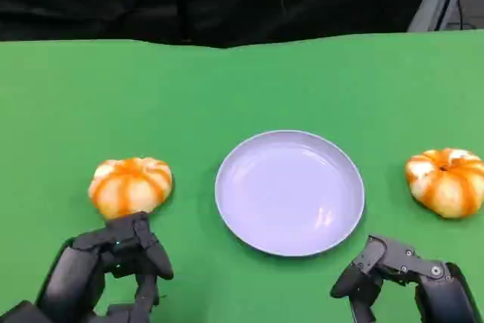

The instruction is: Grasp the bread from the table and place it into the plate.

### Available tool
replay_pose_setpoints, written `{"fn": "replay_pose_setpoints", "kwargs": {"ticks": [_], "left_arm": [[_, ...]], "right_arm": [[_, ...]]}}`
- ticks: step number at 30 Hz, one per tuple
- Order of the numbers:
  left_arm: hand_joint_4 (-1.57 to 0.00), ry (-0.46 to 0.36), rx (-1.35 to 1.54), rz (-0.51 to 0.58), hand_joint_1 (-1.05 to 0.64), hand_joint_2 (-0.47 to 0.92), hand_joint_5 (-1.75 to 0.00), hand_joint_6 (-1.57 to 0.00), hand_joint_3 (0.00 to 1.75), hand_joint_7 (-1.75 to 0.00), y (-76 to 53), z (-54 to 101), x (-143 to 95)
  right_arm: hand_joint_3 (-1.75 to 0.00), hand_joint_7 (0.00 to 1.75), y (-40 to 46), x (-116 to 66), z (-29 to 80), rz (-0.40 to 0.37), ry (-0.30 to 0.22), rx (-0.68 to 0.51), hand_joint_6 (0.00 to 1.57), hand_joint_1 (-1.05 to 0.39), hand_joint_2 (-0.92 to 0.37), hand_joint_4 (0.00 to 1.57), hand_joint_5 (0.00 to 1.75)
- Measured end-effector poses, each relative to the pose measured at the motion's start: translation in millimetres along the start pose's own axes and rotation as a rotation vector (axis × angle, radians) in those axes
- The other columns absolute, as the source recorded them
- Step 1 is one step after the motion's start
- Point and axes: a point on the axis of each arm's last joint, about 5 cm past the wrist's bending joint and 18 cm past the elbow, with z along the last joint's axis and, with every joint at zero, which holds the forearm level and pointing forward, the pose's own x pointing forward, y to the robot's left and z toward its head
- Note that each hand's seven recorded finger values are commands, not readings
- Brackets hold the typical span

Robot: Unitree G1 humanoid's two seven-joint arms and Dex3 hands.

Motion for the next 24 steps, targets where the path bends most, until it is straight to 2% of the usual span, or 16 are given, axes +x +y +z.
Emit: {"fn": "replay_pose_setpoints", "kwargs": {"ticks": [19,21,23,24], "left_arm": [[-0.86,-0.009,0.003,-0.005,0.02,0.27,-1.7,-0.84,1.53,-1.52,0.0,-2.5,3.3],[-0.79,-0.015,0.009,-0.007,0.02,0.39,-1.43,-0.78,1.29,-1.19,0.2,-3.3,3.6],[-0.78,-0.023,0.03,-0.01,0.02,0.43,-1.35,-0.78,1.21,-1.09,1.2,-5.3,4.5],[-0.76,-0.028,0.042,-0.01,-0.02,0.48,-1.29,-0.77,1.1,-0.99,1.9,-6.1,5.1]], "right_arm": [[-1.42,1.31,-0.4,1.1,-2.7,0.001,0.005,-0.004,0.85,0.02,-0.26,0.85,1.6],[-1.42,1.32,-0.3,1.1,-2.9,0.001,0.006,-0.004,0.84,0.01,-0.26,0.84,1.61],[-1.41,1.32,-0.1,1.2,-3.4,0.002,0.007,-0.004,0.84,0.01,-0.26,0.84,1.61],[-1.41,1.32,0.0,1.2,-3.7,0.003,0.008,-0.004,0.84,0.01,-0.26,0.84,1.61]]}}
